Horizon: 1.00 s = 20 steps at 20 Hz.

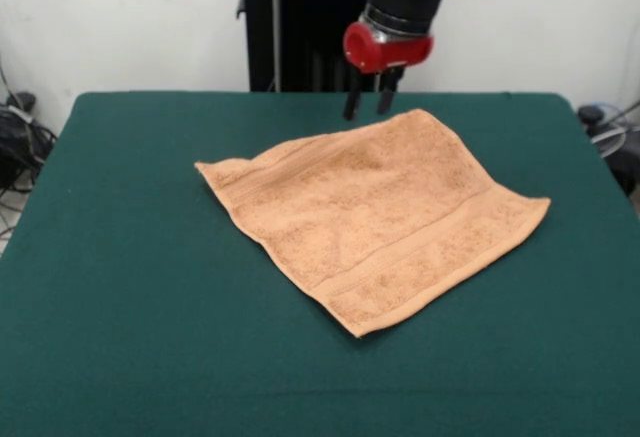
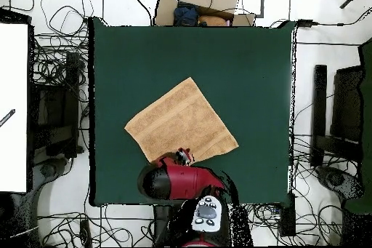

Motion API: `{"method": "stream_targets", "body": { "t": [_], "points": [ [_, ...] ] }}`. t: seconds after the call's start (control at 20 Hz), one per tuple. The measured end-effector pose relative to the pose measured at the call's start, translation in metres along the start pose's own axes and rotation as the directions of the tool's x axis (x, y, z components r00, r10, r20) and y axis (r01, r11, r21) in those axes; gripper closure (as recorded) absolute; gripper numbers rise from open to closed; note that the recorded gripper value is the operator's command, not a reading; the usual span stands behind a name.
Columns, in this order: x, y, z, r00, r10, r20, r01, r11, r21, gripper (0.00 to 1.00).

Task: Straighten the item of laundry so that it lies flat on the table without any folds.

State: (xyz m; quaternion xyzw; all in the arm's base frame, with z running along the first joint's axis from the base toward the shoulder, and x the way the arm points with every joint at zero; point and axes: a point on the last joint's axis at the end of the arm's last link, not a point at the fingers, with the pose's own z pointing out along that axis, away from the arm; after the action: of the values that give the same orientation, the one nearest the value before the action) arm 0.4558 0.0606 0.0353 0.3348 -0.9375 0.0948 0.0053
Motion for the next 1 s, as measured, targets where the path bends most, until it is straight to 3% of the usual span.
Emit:
{"method": "stream_targets", "body": {
  "t": [0.5,1.0],
  "points": [
    [-0.028,0.024,0.001,0.995,-0.093,0.029,0.092,0.995,0.041,0.00],
    [-0.032,0.022,0.004,0.993,-0.096,0.065,0.091,0.993,0.069,0.00]
  ]
}}
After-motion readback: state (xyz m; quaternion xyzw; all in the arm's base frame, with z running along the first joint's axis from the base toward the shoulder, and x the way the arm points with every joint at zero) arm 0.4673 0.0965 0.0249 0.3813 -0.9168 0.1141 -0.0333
